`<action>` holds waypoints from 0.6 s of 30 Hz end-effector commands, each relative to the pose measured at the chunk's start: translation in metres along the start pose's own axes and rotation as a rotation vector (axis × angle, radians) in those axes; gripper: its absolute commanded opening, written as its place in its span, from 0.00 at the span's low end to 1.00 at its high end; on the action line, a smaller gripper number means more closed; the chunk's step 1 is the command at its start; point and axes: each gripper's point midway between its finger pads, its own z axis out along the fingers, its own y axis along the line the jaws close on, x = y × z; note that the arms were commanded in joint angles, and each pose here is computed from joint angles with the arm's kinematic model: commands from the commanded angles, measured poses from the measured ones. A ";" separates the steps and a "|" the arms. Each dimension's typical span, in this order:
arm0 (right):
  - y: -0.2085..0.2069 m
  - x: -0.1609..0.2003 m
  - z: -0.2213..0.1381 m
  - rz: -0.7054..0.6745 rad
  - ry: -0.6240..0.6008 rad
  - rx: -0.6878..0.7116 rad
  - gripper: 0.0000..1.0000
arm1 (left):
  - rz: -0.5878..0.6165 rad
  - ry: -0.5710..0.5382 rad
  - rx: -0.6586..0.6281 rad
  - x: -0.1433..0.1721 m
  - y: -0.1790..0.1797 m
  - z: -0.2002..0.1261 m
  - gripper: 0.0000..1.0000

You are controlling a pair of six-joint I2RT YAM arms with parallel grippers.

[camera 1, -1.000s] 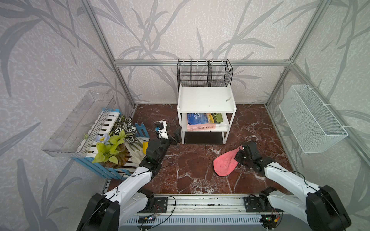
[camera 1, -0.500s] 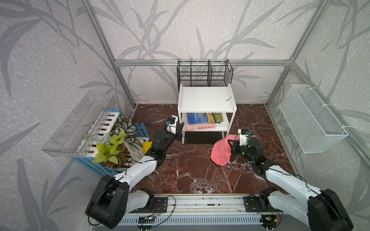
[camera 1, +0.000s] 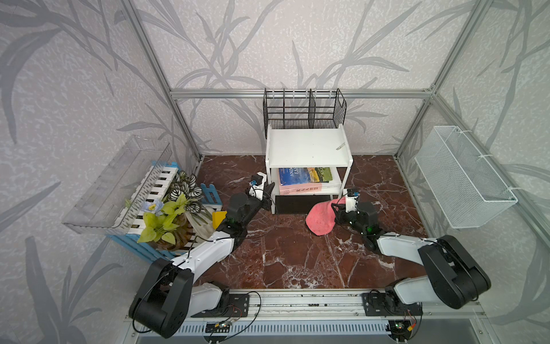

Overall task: Wipe the bookshelf clean with a cloth
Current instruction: Wipe the dust from the shelf.

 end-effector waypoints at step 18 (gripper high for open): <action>0.001 -0.086 -0.055 -0.025 -0.241 0.093 0.00 | -0.044 -0.026 -0.074 -0.007 0.020 0.006 0.00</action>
